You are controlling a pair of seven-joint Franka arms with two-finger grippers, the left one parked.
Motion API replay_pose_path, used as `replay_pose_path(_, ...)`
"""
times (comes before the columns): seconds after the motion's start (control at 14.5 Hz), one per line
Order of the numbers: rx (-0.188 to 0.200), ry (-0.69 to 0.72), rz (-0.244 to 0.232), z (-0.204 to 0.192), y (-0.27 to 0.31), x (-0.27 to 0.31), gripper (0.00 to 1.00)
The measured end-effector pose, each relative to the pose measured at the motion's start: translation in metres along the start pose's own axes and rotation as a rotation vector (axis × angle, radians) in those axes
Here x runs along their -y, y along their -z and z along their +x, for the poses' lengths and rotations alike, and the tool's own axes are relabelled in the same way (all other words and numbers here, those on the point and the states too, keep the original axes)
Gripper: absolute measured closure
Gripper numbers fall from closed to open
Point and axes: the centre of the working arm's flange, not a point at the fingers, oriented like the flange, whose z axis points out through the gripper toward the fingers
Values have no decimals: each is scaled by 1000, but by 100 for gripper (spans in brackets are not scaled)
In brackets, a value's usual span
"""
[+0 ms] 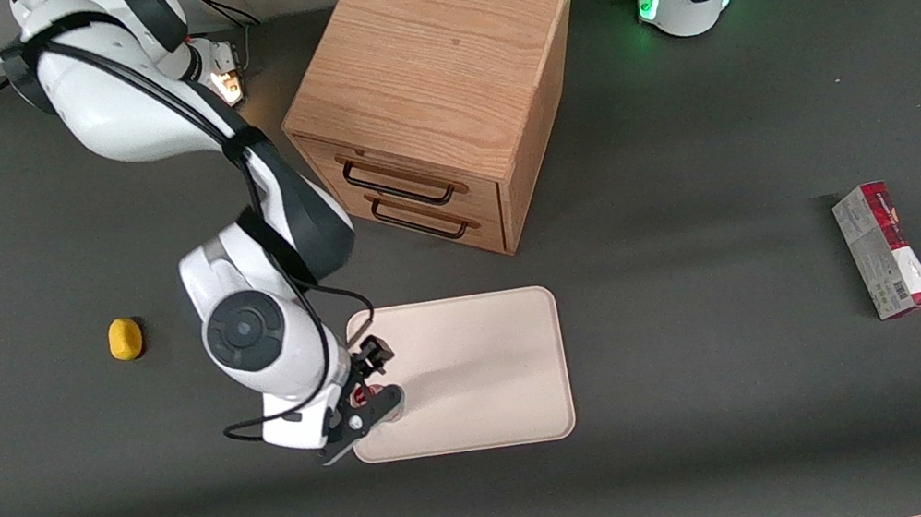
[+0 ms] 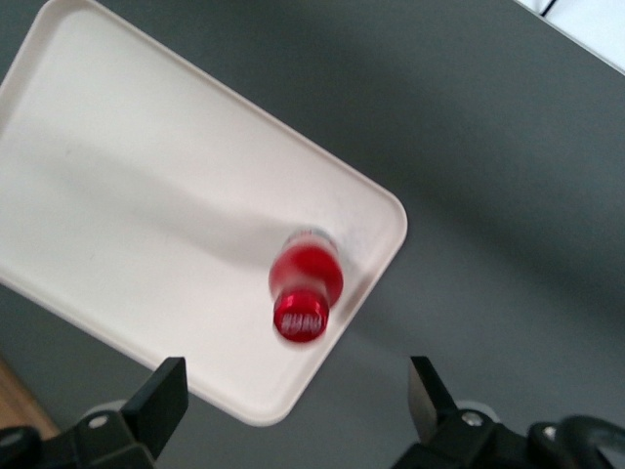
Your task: Place coke bottle on tray
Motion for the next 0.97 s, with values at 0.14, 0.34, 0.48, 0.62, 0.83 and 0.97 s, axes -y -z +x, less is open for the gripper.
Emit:
replay_pose_path(0.14,16,-4,-2,-21,58,-1,0)
replay_pose_path(0.34,63,-26,-13,-63,135,-11,0)
replay_pose_path(0.48,88,-61,-28,-90,172,-27,0)
replay_pose_path(0.62,93,-103,-42,-116,199,-46,0)
replay_pose_path(0.83,84,-189,-53,-165,225,-89,0)
replay_pose_path(0.97,58,-264,-36,-208,231,-132,0)
